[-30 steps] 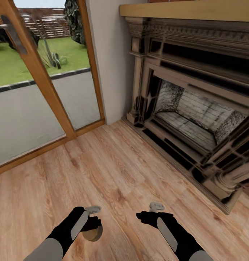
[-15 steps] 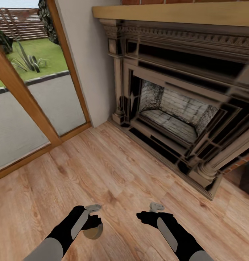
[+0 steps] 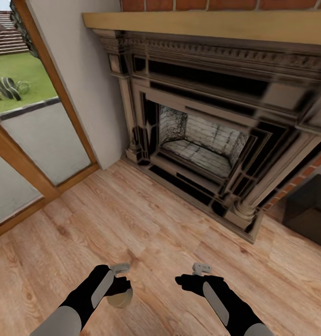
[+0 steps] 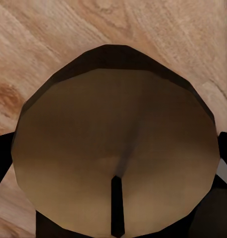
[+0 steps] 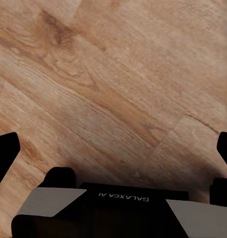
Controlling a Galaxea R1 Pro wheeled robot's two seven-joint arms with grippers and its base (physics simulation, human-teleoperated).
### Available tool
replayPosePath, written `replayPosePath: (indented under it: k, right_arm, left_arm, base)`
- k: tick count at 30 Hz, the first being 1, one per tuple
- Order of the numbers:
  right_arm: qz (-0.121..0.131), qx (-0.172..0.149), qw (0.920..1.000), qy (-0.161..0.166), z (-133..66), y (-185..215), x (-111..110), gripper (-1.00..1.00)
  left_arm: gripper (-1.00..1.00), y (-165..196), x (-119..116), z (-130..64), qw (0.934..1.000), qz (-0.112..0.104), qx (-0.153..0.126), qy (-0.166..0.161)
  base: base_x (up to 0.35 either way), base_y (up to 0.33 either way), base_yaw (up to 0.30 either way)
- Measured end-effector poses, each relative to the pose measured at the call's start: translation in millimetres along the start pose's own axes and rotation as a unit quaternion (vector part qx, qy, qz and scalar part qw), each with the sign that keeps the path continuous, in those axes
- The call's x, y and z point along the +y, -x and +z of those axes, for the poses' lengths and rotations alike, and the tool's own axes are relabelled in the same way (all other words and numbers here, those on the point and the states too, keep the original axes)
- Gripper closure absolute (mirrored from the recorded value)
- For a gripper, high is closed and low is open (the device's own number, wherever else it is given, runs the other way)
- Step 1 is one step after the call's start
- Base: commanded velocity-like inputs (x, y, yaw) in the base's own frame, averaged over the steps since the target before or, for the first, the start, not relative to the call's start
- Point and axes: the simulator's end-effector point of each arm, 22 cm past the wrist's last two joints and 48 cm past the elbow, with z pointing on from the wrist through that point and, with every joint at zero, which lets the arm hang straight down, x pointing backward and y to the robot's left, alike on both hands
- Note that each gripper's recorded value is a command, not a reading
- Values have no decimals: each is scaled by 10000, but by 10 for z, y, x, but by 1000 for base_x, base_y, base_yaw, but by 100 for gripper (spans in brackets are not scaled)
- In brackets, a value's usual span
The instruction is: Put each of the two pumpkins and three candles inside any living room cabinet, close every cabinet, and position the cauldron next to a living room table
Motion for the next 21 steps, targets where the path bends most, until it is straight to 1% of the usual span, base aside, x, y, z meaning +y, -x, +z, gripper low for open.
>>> replayPosePath:
  k: [3, 9, 16, 21]
  right_arm:
    - [5, -51, 10000, 12, -40, 25, 16, -100]
    - [9, -76, 10000, 16, -38, 33, 15, -100]
    - [12, -77, 10000, 15, -38, 33, 14, -100]
    - [28, -14, 10000, -15, -23, -24, -13, -100]
  left_arm:
    - [100, -5, 5, -41, 10000, 0, 0, 6]
    - [100, -5, 7, -41, 10000, -3, 0, 5]
    - [100, -5, 6, -41, 10000, -6, 1, 3]
    - [100, 0, 6, -47, 10000, -3, -7, 3]
  base:
    - [0, 0, -284]
    - [0, 0, -284]
    - [0, 0, -284]
    - [0, 0, -284]
